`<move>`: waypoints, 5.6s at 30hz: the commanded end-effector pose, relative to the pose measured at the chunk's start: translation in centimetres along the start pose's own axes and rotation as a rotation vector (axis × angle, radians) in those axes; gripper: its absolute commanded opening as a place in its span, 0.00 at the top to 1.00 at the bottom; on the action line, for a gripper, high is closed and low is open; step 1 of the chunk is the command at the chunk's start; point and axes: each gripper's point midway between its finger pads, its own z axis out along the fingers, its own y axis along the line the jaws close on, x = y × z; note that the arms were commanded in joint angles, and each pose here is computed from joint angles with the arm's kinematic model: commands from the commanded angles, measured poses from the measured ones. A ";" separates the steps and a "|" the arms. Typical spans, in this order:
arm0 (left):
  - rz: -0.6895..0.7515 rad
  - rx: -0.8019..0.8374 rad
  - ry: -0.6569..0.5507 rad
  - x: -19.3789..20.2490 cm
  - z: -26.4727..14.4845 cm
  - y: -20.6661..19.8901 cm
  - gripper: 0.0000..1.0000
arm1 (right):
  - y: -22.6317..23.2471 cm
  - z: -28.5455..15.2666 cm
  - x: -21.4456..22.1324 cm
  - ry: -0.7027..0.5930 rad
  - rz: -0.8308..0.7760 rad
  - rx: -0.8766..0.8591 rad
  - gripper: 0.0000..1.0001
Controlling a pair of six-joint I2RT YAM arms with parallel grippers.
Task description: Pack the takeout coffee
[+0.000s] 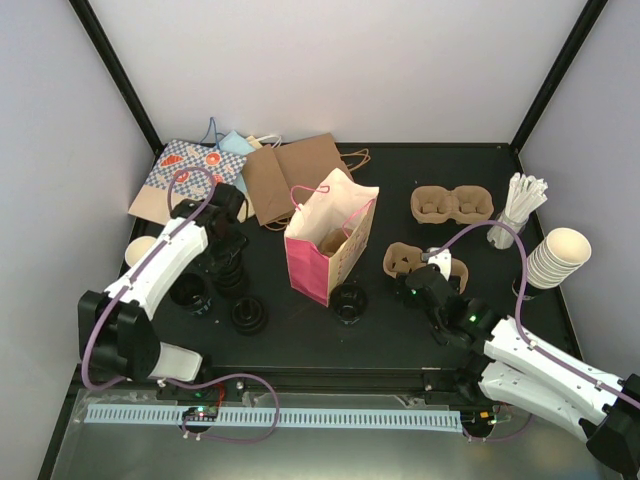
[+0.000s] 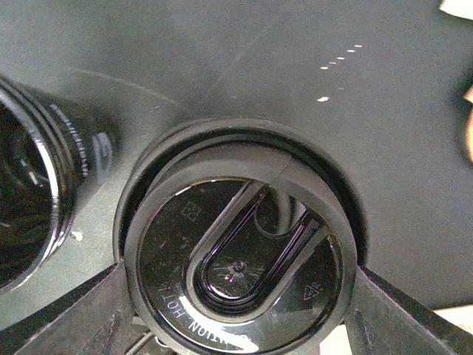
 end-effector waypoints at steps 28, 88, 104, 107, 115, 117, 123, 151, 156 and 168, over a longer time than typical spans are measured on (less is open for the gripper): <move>1.018 0.544 0.209 20.5 -10.4 2.8 0.38 | 0.1 0.1 -0.5 -0.014 0.012 0.002 0.00; 1.610 0.296 -0.231 28.6 -6.3 -8.9 0.36 | -1.9 -1.0 -1.2 -0.091 0.099 0.049 0.00; 1.616 0.333 -0.172 28.6 -5.3 -8.7 0.34 | -1.5 -0.8 -1.1 -0.075 0.079 0.040 0.00; 1.614 0.330 -0.166 28.4 -5.1 -8.6 0.34 | -1.5 -0.8 -1.1 -0.074 0.078 0.038 0.00; 1.612 0.362 -0.142 28.5 -5.0 -8.7 0.34 | -1.0 -0.6 -1.0 -0.059 0.060 0.024 0.00; 1.613 0.363 -0.141 28.6 -5.0 -8.7 0.34 | -0.9 -0.5 -1.0 -0.055 0.054 0.025 0.00; 1.621 0.350 -0.142 28.5 -4.7 -8.7 0.33 | -0.8 -0.4 -0.9 -0.051 0.051 0.027 0.00; 1.622 0.420 -0.076 28.9 -7.3 -8.2 0.33 | -0.7 -0.4 -0.9 -0.049 0.045 0.024 0.00; 1.631 0.397 -0.064 29.2 -6.6 -8.2 0.33 | -0.7 -0.4 -0.9 -0.048 0.047 0.023 0.00; 1.633 0.353 -0.076 29.0 -5.4 -8.0 0.33 | -0.7 -0.4 -0.9 -0.050 0.047 0.024 0.00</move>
